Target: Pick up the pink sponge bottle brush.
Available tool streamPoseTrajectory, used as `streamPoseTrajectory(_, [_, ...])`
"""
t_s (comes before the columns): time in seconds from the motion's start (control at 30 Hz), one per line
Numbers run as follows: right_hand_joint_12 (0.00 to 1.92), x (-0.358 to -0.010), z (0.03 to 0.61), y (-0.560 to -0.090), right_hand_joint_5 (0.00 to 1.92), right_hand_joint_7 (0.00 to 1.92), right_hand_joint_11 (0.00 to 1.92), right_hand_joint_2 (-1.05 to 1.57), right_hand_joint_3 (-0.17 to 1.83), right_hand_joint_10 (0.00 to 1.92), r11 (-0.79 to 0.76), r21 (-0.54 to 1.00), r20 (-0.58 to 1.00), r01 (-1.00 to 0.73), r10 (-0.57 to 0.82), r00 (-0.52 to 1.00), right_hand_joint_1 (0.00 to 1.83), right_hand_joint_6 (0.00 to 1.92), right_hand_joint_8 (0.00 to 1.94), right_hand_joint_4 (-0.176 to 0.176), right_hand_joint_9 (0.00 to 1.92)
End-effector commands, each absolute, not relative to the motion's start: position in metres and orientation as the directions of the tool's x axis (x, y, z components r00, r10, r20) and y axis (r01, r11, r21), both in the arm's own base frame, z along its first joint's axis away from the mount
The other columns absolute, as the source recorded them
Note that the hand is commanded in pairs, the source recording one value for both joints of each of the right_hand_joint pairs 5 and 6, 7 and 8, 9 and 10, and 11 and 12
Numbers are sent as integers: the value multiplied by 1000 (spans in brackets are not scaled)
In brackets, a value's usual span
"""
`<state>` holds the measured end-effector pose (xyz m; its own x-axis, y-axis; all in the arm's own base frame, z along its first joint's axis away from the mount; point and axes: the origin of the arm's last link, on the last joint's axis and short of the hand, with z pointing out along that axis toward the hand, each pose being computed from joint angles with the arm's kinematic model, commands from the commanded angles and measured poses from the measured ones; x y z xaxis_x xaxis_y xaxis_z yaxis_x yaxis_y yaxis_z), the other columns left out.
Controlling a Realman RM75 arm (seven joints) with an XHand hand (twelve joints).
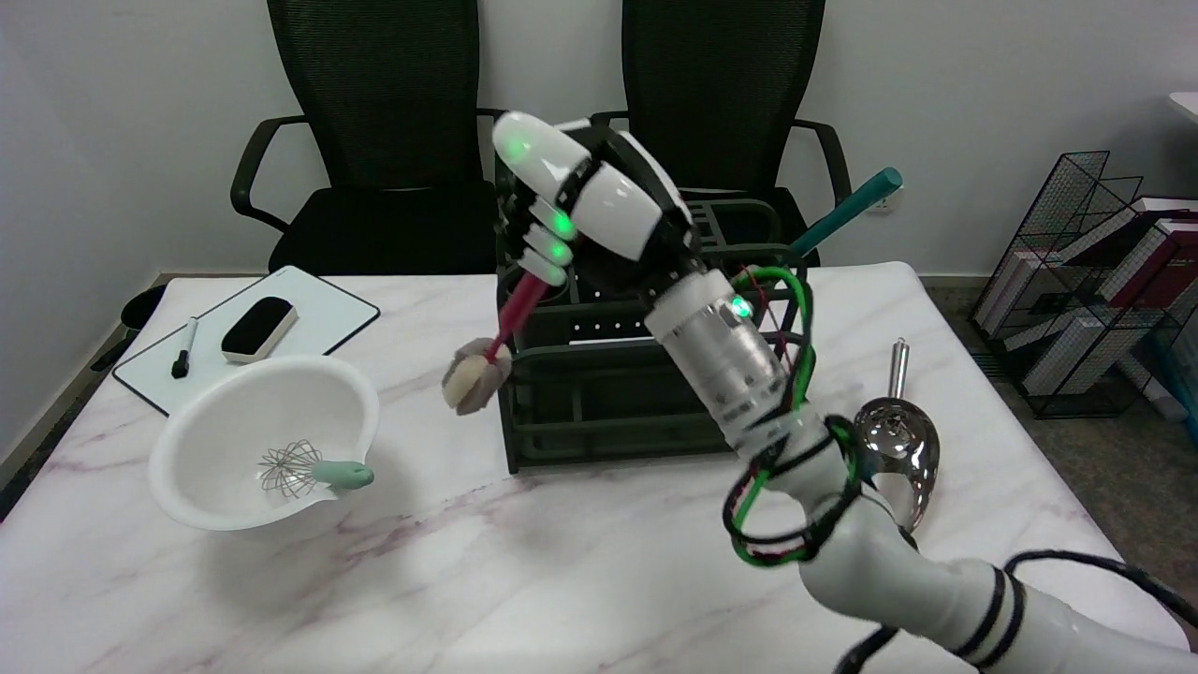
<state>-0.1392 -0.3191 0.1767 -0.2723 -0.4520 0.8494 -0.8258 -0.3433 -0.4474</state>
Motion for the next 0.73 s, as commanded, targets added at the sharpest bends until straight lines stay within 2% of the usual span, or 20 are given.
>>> streamPoseTrajectory(0.03, [1920,-183,192,-226,1920,1920,1920,1571,940,1920,-435,-384,899,-815,-378,-222,991,1920,1920,0,1920])
streamPoseTrajectory(0.2, [1920,-199,194,-201,1920,1920,1920,1571,1114,1920,-427,-404,904,-809,-324,-280,961,1920,1920,0,1920])
streamPoseTrajectory(0.5, [1920,-222,204,-163,1920,1920,1920,1571,1189,1920,-437,-348,930,-829,-271,-247,918,1920,1920,0,1920])
streamPoseTrajectory(0.73, [1920,-231,216,-163,1920,1920,1920,1571,1296,1920,-452,-341,938,-824,-223,-265,865,1920,1920,0,1920])
